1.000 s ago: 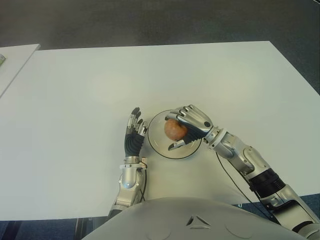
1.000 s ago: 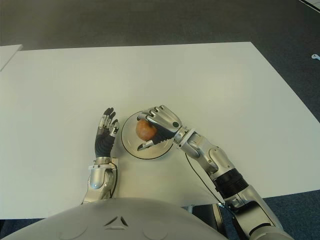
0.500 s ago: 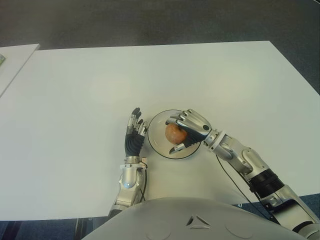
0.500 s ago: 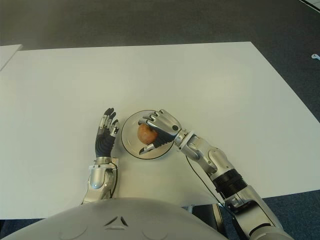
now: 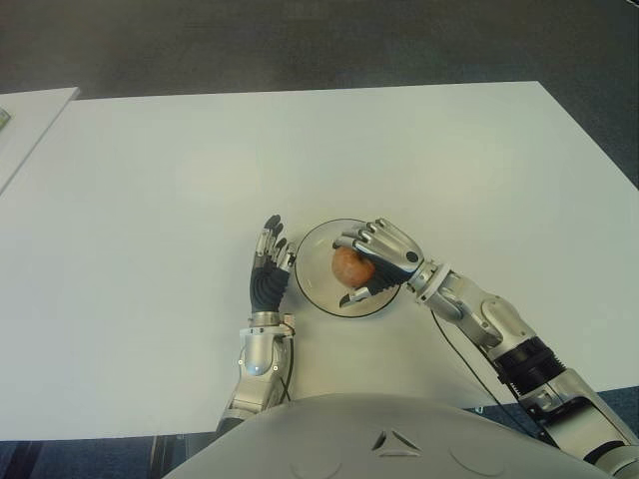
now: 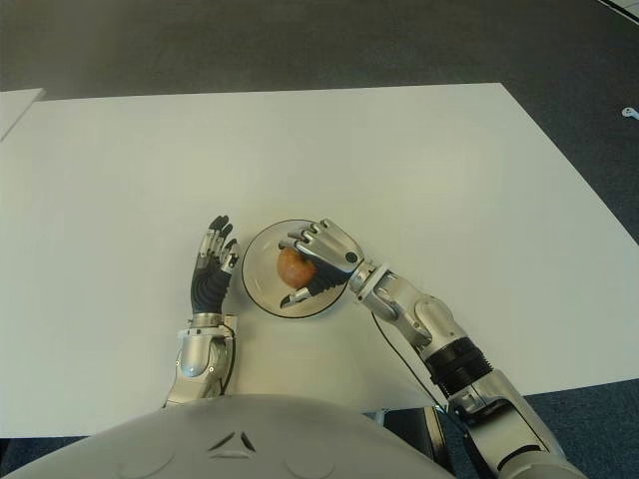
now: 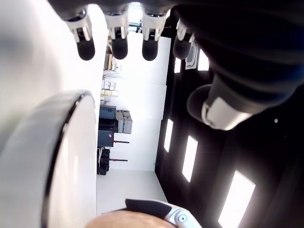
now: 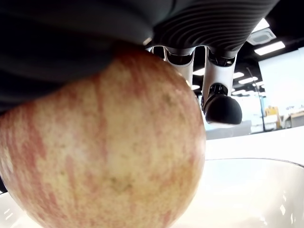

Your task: Put the apples into the plate.

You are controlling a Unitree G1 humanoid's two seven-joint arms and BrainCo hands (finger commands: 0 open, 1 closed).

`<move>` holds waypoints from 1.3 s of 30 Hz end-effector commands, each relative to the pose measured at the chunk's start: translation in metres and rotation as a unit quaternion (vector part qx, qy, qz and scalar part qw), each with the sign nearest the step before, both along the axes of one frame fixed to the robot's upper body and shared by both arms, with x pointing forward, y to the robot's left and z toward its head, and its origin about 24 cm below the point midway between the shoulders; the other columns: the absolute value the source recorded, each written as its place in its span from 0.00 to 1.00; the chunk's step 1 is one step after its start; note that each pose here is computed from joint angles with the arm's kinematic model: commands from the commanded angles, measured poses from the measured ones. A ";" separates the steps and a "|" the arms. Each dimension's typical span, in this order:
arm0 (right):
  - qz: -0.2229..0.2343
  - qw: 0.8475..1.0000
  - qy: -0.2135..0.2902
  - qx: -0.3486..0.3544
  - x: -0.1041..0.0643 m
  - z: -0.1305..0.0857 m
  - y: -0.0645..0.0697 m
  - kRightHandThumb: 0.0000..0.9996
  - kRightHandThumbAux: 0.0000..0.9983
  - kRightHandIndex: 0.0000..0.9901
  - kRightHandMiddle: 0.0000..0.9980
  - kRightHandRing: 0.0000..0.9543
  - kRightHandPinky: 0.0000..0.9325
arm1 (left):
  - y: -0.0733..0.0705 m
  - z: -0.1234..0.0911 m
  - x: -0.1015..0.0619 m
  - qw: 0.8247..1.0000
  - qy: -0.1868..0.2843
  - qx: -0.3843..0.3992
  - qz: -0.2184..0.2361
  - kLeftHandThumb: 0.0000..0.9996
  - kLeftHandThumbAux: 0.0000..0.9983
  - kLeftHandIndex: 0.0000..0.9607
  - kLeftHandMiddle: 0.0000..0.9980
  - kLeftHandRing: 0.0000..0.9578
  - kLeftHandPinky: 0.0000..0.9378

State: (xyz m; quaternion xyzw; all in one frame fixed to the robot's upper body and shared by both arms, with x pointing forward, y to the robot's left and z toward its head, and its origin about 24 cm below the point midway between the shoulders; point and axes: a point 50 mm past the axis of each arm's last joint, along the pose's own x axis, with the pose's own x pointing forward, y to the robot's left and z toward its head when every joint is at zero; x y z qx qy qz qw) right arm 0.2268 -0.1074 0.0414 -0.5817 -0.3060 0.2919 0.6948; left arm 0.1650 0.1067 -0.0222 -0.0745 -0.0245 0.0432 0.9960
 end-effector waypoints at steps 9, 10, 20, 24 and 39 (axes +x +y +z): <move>-0.063 0.990 0.042 -0.115 0.010 -0.007 -0.003 0.17 0.32 0.03 0.02 0.02 0.02 | -0.022 -0.016 -0.008 0.997 0.070 -0.035 0.003 0.06 0.57 0.02 0.01 0.00 0.01; -0.062 0.990 0.043 -0.116 0.010 -0.007 -0.003 0.16 0.29 0.02 0.02 0.01 0.01 | -0.022 -0.017 -0.008 0.997 0.070 -0.035 0.004 0.06 0.58 0.02 0.01 0.00 0.02; -0.046 0.990 0.056 -0.118 0.010 -0.005 -0.002 0.14 0.23 0.00 0.00 0.00 0.00 | -0.021 -0.017 -0.007 0.997 0.070 -0.042 0.004 0.04 0.57 0.02 0.01 0.00 0.03; -0.044 0.990 0.056 -0.120 0.011 -0.005 0.000 0.14 0.23 0.00 0.00 0.00 0.00 | -0.021 -0.017 -0.006 0.997 0.067 -0.041 0.005 0.03 0.57 0.02 0.01 0.00 0.02; -0.039 0.990 0.055 -0.120 0.010 -0.004 0.000 0.15 0.24 0.00 0.00 0.00 0.00 | -0.021 -0.018 -0.007 0.997 0.066 -0.039 0.003 0.02 0.58 0.02 0.00 0.00 0.02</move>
